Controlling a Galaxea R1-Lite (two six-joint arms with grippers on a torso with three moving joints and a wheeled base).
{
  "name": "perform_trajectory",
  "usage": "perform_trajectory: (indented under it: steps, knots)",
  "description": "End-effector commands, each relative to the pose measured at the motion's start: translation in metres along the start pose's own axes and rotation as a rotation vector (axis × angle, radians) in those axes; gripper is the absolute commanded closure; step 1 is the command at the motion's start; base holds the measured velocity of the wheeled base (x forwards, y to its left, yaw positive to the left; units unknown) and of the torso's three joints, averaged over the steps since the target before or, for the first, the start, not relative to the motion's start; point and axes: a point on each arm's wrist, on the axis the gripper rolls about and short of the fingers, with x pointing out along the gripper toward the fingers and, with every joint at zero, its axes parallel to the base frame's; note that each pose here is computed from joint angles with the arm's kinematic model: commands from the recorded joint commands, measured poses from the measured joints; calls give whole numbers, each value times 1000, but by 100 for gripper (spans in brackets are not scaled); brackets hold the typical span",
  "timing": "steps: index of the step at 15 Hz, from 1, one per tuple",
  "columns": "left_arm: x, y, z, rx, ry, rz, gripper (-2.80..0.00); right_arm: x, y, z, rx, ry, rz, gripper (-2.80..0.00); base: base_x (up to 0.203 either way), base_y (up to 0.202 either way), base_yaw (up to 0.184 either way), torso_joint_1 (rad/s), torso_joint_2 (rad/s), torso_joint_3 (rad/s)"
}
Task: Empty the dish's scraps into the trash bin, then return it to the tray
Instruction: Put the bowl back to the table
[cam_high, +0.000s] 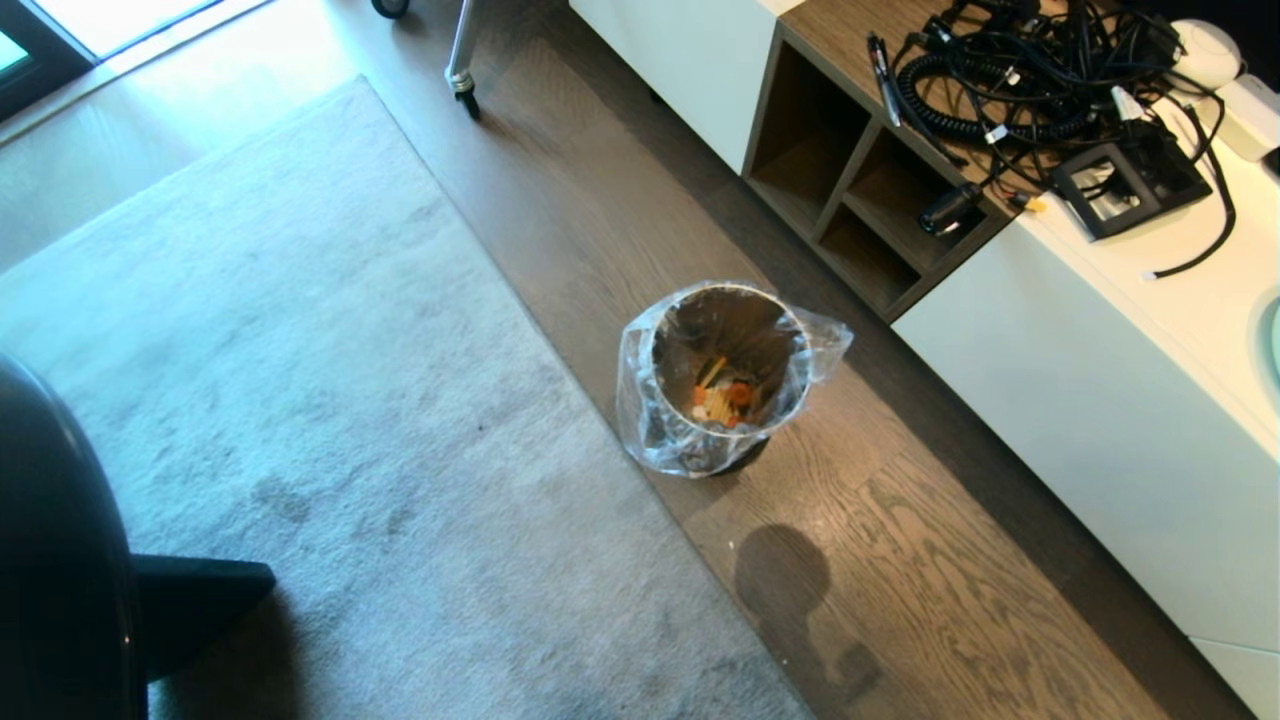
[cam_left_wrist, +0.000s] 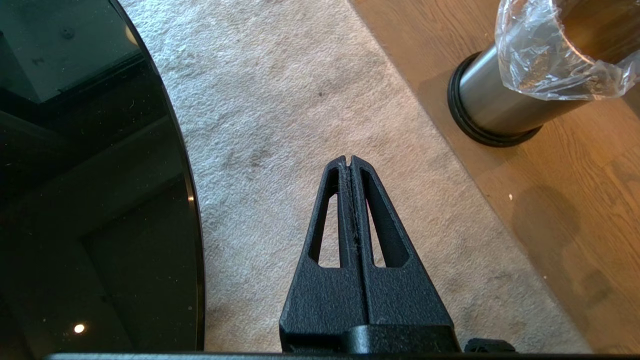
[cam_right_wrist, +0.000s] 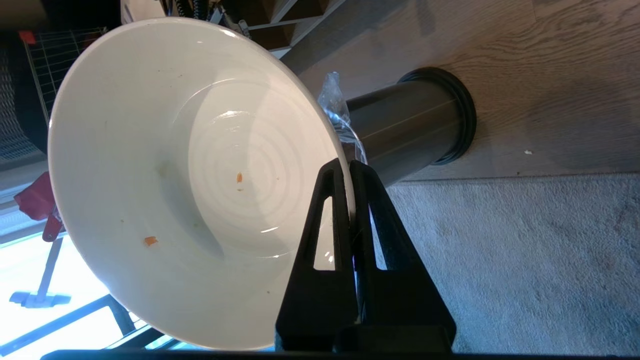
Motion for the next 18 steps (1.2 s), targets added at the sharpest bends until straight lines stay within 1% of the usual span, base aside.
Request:
perform_trajectory:
  steps: [1, 6, 7, 8, 9, 10, 12, 14, 16, 18]
  knots:
    - [0, 0, 0, -1, -1, 0, 0, 0, 0, 0, 11, 1, -1, 0, 0, 0, 0, 0, 0, 0]
    - [0, 0, 0, -1, -1, 0, 0, 0, 0, 0, 12, 8, -3, 0, 0, 0, 0, 0, 0, 0]
    - [0, 0, 0, -1, -1, 0, 0, 0, 0, 0, -16, 5, 0, 0, 0, 0, 0, 0, 0, 0]
    - [0, 0, 0, -1, -1, 0, 0, 0, 0, 0, -68, 1, 3, 0, 0, 0, 0, 0, 0, 0]
    - [0, 0, 0, -1, -1, 0, 0, 0, 1, 0, -161, 1, 4, 0, 0, 0, 0, 0, 0, 0]
    - [0, 0, 0, -1, -1, 0, 0, 0, 0, 0, -294, 2, 4, 0, 0, 0, 0, 0, 0, 0]
    - [0, 0, 0, -1, -1, 0, 0, 0, 1, 0, -573, 5, 6, 0, 0, 0, 0, 0, 0, 0]
    - [0, 0, 0, -1, -1, 0, 0, 0, 1, 0, -869, -3, 5, 0, 0, 0, 0, 0, 0, 0]
    - [0, 0, 0, -1, -1, 0, 0, 0, 1, 0, -1100, -9, 2, 0, 0, 0, 0, 0, 0, 0]
    - [0, 0, 0, -1, -1, 0, 0, 0, 0, 0, -1305, -3, -8, 0, 0, 0, 0, 0, 0, 0]
